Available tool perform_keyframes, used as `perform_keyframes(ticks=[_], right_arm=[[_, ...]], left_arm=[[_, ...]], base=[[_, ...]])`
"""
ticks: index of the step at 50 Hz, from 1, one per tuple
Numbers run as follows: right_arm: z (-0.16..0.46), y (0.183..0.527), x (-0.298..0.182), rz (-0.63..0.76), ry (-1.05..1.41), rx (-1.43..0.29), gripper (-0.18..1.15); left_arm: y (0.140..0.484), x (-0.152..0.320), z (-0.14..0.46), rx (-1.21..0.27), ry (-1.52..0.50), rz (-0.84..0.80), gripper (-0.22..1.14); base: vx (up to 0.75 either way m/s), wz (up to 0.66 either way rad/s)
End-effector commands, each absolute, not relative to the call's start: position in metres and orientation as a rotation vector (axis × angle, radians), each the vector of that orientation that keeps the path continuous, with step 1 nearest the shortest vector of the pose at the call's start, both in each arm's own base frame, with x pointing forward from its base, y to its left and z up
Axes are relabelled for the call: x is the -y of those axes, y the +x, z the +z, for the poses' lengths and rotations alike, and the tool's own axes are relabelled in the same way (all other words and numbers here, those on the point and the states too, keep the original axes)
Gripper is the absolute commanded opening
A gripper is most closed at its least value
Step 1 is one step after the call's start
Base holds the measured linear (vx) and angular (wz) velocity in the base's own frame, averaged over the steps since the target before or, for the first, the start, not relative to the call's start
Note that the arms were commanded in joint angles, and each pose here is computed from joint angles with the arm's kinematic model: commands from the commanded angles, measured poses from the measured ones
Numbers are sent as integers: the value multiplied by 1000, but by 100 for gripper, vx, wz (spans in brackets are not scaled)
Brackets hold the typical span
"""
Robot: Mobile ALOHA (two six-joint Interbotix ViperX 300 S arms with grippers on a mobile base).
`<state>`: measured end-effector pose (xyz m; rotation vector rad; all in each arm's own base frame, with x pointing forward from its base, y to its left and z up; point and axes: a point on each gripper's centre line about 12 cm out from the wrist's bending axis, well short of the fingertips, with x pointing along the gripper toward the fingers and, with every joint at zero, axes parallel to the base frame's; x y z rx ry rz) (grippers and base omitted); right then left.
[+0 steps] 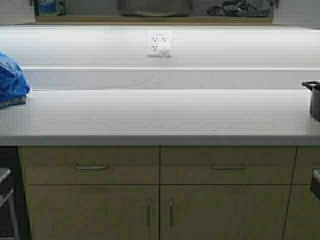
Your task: Open the cabinet, put the pot inside, then close it
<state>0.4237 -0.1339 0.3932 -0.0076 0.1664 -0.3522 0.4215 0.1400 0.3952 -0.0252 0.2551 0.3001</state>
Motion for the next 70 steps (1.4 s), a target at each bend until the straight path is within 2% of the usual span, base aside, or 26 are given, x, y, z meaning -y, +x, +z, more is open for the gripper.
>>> perform_keyframes(ticks=[1,8,13,26,36,42,48,64,70], right_arm=[[421,420,77,-221,-31,-93,7],[430,405,25,-101,-58,-69,7],[433,384,-4,-27,-84,-56,7],[396,322,-18,24,-80,-111,7],[380,301,-64,202,-81,-87,7],[377,307,-85,264,-71,-103,7],[384,326,-99,288,-59,-100,7],[419,425,-139,282,-46,-79,7],[425,414,-133,249,-51,-114,7]], left_arm=[[420,-68,437,-137,-11,144,4],[400,-21,447,-111,1,37,4],[377,-6,449,-100,6,1,4],[319,20,424,-126,4,-74,4],[308,54,416,-75,3,-181,4],[316,82,410,-87,5,-261,4],[337,93,407,-98,-1,-274,4],[441,122,404,-92,-8,-272,4],[444,124,402,-108,-9,-275,4]], base=[[-1,4],[-2,4],[0,1],[1,1],[2,1],[1,1],[3,1],[4,1],[6,0]])
